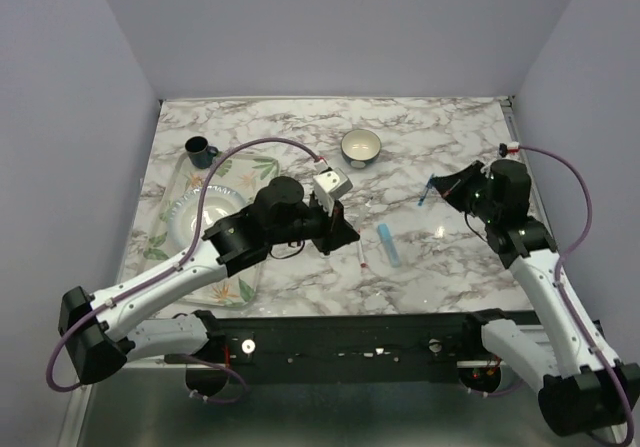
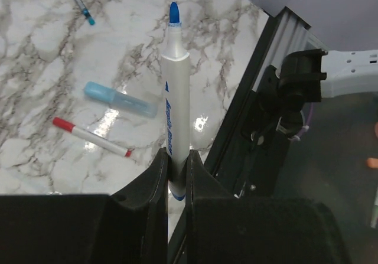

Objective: Insert the pens into the pen caps

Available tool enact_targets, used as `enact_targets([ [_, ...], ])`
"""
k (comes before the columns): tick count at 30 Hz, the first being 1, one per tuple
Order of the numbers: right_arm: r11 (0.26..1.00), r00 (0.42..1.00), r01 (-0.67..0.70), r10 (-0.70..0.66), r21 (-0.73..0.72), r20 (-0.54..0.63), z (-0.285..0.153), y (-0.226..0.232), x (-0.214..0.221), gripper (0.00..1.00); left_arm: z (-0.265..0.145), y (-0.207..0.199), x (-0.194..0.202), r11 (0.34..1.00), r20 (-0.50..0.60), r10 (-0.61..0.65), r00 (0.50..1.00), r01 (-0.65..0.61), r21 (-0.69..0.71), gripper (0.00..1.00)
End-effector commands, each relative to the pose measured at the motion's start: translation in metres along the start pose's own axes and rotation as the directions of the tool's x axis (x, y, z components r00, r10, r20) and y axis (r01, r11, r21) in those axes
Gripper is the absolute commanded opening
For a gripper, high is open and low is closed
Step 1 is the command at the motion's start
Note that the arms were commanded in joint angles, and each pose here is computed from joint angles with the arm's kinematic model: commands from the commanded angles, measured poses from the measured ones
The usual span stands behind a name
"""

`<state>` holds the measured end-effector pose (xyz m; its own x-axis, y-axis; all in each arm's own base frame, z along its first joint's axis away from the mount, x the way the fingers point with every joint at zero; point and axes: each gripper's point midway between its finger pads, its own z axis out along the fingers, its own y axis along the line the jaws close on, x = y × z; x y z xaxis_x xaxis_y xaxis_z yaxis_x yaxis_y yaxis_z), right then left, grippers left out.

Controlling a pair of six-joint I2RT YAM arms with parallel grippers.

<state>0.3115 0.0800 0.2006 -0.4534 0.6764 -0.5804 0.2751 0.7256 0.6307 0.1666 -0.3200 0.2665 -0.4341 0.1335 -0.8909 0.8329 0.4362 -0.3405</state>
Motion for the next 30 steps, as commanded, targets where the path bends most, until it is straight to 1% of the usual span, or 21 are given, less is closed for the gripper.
enact_targets([
  [1, 0.802, 0.964, 0.264, -0.241, -0.537, 0.114, -0.072, 0.097, -0.006, 0.01, 0.010, -0.035, -0.018, 0.978, -0.015, -0.062, 0.998, 0.063, 0.200, 0.00],
  [2, 0.776, 0.966, 0.248, -0.240, -0.580, 0.093, -0.079, 0.099, 0.003, 0.01, 0.015, -0.030, -0.018, 0.980, -0.013, -0.069, 0.998, 0.070, 0.185, 0.00],
  [3, 0.716, 0.963, 0.267, -0.226, -0.644, 0.148, -0.095, 0.114, -0.002, 0.01, 0.017, -0.028, -0.018, 0.980, -0.010, -0.075, 0.997, 0.076, 0.184, 0.00],
  [4, 0.681, 0.970, 0.241, -0.201, -0.692, 0.140, -0.103, 0.120, 0.001, 0.01, 0.020, -0.023, -0.020, 0.979, 0.002, -0.098, 0.995, 0.096, 0.178, 0.00],
  [5, 0.648, 0.973, 0.217, -0.206, -0.730, 0.107, -0.106, 0.120, 0.012, 0.01, 0.025, -0.019, -0.018, 0.976, -0.009, -0.121, 0.993, 0.120, 0.181, 0.00],
  [6, 0.594, 0.971, 0.228, -0.196, -0.771, 0.136, -0.116, 0.129, 0.010, 0.01, 0.026, -0.023, -0.014, 0.964, -0.030, -0.140, 0.990, 0.143, 0.223, 0.00],
  [7, 0.564, 0.976, 0.204, -0.179, -0.801, 0.122, -0.123, 0.133, 0.012, 0.01, 0.027, -0.020, -0.015, 0.957, -0.020, -0.151, 0.988, 0.151, 0.246, 0.00],
  [8, 0.525, 0.975, 0.199, -0.191, -0.828, 0.113, -0.130, 0.136, 0.017, 0.01, 0.027, -0.023, -0.015, 0.949, -0.022, -0.170, 0.985, 0.170, 0.267, 0.00],
  [9, 0.492, 0.974, 0.202, -0.190, -0.847, 0.122, -0.132, 0.136, 0.021, 0.01, 0.026, -0.026, -0.015, 0.942, -0.019, -0.166, 0.986, 0.164, 0.291, 0.00],
  [11, 0.457, 0.976, 0.184, -0.192, -0.870, 0.106, -0.139, 0.138, 0.027, 0.01, 0.024, -0.026, -0.016, 0.943, -0.003, -0.155, 0.988, 0.149, 0.299, 0.00],
  [14, 0.424, 0.976, 0.179, -0.186, -0.888, 0.108, -0.144, 0.140, 0.031, 0.01, 0.022, -0.028, -0.012, 0.938, -0.008, -0.142, 0.990, 0.137, 0.318, 0.00],
  [15, 0.396, 0.974, 0.194, -0.184, -0.898, 0.129, -0.149, 0.144, 0.030, 0.01, 0.021, -0.030, -0.011, 0.935, -0.010, -0.142, 0.990, 0.138, 0.327, 0.00],
  [19, 0.344, 0.970, 0.208, -0.195, -0.916, 0.147, -0.155, 0.154, 0.034, 0.01, 0.019, -0.036, -0.009, 0.918, -0.019, -0.150, 0.989, 0.146, 0.369, 0.00],
  [21, 0.349, 0.971, 0.198, -0.200, -0.916, 0.134, -0.151, 0.158, 0.035, 0.01, 0.019, -0.036, -0.009, 0.917, -0.020, -0.155, 0.988, 0.151, 0.370, 0.00],
  [22, 0.332, 0.970, 0.193, -0.206, -0.923, 0.129, -0.153, 0.161, 0.039, 0.01, 0.019, -0.038, -0.008, 0.915, -0.023, -0.155, 0.988, 0.153, 0.373, 0.00],
  [30, 0.306, 0.969, 0.202, -0.203, -0.930, 0.144, -0.155, 0.177, 0.041, 0.01, 0.011, -0.040, -0.011, 0.916, -0.002, -0.140, 0.990, 0.131, 0.380, 0.00],
])
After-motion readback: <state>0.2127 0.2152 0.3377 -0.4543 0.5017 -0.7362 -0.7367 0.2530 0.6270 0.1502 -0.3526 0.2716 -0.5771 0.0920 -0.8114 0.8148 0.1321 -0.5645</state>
